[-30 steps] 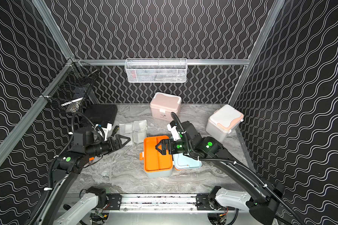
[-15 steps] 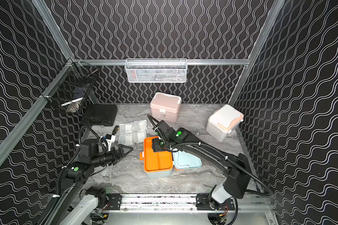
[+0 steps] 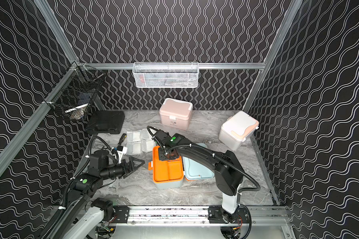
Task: Open first aid kits and take out gauze
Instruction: Pick up the compartment layer from the first aid kit.
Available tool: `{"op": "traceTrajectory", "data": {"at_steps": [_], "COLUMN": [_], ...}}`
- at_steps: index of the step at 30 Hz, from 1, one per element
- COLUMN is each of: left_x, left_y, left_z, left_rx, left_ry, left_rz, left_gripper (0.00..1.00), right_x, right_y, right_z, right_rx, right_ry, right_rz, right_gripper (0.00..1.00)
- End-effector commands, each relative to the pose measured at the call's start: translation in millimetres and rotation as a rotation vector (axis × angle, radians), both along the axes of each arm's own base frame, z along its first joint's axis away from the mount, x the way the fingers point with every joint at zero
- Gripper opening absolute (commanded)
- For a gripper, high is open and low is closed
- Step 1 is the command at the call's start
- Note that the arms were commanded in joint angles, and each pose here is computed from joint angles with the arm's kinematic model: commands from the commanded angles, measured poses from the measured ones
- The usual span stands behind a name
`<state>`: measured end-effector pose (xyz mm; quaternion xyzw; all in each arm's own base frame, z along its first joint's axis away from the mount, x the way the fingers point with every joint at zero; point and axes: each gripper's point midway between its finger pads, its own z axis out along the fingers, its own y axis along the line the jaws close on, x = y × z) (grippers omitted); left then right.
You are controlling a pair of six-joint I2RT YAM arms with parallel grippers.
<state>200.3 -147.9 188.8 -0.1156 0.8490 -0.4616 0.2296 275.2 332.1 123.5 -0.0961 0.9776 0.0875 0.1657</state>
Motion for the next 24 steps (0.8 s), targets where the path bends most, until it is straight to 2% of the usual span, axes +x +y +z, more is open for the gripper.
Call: {"op": "traceTrajectory", "data": {"at_steps": [1, 3, 9, 16, 19, 24], "left_x": [4, 3, 1, -3, -3, -5], "left_y": [-3, -5, -18, -40, -49, -63], "left_z": [2, 1, -4, -9, -12, -17], "left_rx": [0.021, 0.042, 0.084, 0.119, 0.135, 0.149], "left_ry": [-0.034, -0.036, -0.04, -0.049, -0.056, -0.065], "left_rz": [-0.001, -0.011, -0.051, -0.103, -0.117, -0.143], "left_gripper": [0.99, 0.99, 0.99, 0.99, 0.99, 0.99], "right_x": [-2, -4, -6, -5, -1, 1], "right_y": [-9, -10, -17, -18, -19, -19], "right_z": [-10, -14, -16, -6, -2, 4], "right_rx": [-0.063, -0.088, -0.143, -0.134, -0.144, -0.144], "right_ry": [0.023, 0.025, 0.009, -0.018, -0.033, -0.045], "right_rz": [-0.065, -0.087, -0.152, -0.181, -0.19, -0.192], "right_gripper": [0.28, 0.22, 0.15, 0.12, 0.03, 0.0]}}
